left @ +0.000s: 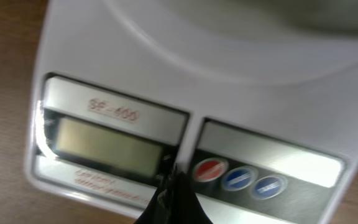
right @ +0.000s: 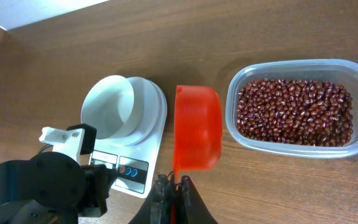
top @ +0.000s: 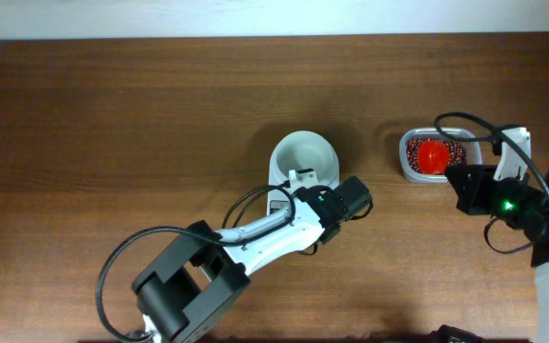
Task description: Scoop and weigh 50g on scale
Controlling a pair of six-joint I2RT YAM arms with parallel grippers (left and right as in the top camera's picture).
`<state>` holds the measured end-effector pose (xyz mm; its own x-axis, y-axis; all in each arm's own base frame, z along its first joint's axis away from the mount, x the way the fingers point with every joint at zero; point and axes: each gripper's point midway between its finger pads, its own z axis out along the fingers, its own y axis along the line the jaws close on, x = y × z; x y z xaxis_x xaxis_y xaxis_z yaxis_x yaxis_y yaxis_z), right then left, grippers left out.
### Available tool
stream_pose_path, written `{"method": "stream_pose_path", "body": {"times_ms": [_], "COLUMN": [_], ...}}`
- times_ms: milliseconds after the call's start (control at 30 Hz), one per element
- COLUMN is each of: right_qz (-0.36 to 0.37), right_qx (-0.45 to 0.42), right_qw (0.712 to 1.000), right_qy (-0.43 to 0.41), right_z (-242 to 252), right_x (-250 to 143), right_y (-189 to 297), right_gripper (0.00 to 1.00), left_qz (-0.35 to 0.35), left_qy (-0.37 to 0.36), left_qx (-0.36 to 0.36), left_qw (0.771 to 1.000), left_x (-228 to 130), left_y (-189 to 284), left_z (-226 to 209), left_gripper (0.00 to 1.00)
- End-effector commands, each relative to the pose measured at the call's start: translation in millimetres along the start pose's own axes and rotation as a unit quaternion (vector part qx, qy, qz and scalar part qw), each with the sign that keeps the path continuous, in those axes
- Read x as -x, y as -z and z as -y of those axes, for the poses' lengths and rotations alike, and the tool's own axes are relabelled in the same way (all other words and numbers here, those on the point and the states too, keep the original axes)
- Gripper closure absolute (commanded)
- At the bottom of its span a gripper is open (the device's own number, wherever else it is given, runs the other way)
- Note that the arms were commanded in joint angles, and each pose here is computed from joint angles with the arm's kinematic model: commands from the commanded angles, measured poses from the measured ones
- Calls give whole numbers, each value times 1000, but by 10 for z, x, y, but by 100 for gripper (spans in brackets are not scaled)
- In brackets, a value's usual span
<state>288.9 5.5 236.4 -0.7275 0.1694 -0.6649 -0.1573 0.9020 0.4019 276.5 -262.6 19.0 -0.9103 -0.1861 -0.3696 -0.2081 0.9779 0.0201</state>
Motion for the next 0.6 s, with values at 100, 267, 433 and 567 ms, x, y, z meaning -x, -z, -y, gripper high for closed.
{"method": "stream_pose_path", "body": {"times_ms": [100,267,433,567], "right_qz": [-5,-4,-3,-3], "right_qx": [0,0,-1,-1], "right_qw": [1000,1000,1000,1000], "right_qy": [2,3,4,4], "right_z": [-8,-7,-6,-5], "right_x": [-14,-12,-4,-3], "right_y": [-5,-5,-5,-6], "right_gripper": [96,96,96,96], "left_qz": [48,42,25,25], "left_qy": [-48,-12,-22,-24], "left_qx": [-63,-60,-44,-36], "left_qw": [996,997,998,999], "left_x": [325,295,123,98], "left_y": [675,593,250,116], "left_z": [20,42,166,191], "left_gripper": [100,100,100,100]}}
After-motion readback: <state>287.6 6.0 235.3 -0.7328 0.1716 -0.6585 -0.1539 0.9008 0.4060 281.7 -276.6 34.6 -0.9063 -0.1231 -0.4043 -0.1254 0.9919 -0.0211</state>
